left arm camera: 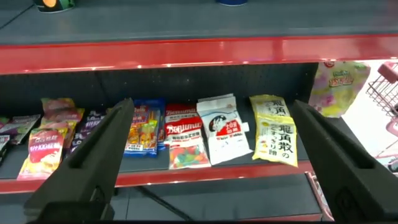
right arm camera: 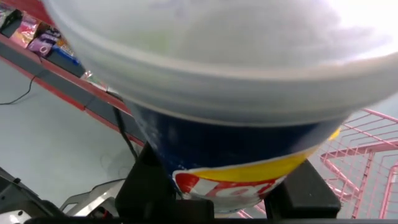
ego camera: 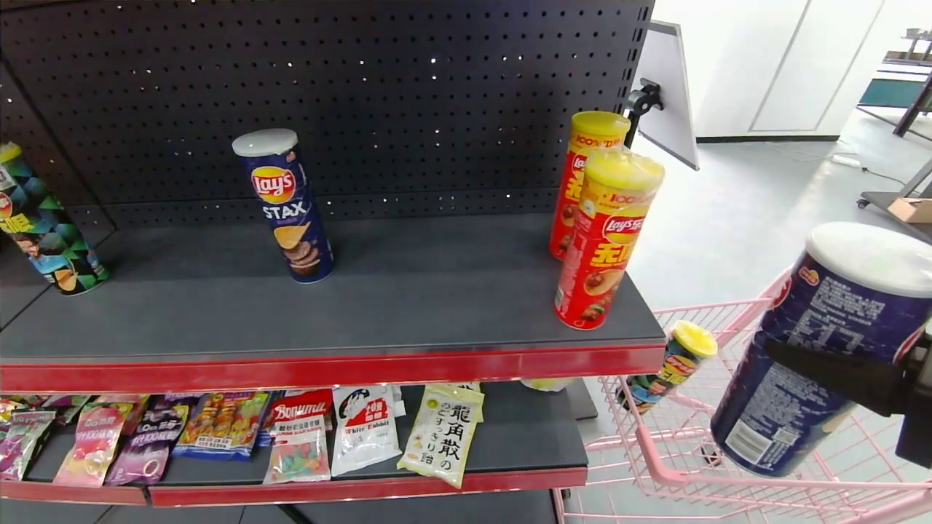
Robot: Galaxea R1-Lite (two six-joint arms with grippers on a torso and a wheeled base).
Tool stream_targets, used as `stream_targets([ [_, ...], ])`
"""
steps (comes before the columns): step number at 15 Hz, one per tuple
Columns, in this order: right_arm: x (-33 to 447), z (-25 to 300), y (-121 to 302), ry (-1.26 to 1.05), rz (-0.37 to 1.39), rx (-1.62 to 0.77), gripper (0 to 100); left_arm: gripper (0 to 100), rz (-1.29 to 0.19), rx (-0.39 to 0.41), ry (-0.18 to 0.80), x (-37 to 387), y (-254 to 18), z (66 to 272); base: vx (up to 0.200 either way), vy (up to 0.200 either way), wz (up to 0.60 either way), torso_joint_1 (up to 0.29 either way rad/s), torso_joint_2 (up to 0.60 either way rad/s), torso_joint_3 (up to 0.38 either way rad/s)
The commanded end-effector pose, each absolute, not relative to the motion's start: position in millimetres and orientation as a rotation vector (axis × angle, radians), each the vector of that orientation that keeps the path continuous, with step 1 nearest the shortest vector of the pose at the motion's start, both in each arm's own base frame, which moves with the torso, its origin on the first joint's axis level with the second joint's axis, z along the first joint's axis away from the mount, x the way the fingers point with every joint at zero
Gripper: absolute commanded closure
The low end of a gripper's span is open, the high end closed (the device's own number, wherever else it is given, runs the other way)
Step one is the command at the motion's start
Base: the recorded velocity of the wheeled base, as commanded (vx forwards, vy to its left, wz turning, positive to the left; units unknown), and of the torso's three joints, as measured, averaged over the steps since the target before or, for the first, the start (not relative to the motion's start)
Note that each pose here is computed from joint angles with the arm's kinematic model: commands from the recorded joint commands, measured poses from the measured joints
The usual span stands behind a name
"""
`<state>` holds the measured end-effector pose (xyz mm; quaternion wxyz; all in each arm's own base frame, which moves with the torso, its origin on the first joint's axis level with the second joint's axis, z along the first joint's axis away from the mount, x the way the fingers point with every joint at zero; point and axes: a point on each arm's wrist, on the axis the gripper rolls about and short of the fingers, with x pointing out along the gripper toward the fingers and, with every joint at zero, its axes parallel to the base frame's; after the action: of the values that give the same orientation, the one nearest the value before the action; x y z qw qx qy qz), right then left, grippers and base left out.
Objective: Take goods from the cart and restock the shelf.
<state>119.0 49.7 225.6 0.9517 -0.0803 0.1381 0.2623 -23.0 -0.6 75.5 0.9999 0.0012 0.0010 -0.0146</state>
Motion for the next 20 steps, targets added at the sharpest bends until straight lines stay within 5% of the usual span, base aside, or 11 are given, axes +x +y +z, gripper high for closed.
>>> stream_targets([
  [1, 113, 222, 48, 0.28, 0.537, -0.163, 100, 0, -0.029, 0.003, 0.003, -23, -1, 75, 0.0, 0.0, 0.0, 0.0, 0.0, 0.0],
  [8, 96, 213, 42, 0.265, 0.571, -0.162, 100, 0, -0.029, 0.003, 0.003, -23, -1, 75, -0.171, 0.0, 0.0, 0.003, 0.0, -0.001],
  [20, 97, 212, 42, 0.27, 0.564, -0.163, 100, 0, -0.029, 0.005, 0.003, -23, -1, 75, 0.0, 0.0, 0.15, 0.002, 0.0, 0.001],
])
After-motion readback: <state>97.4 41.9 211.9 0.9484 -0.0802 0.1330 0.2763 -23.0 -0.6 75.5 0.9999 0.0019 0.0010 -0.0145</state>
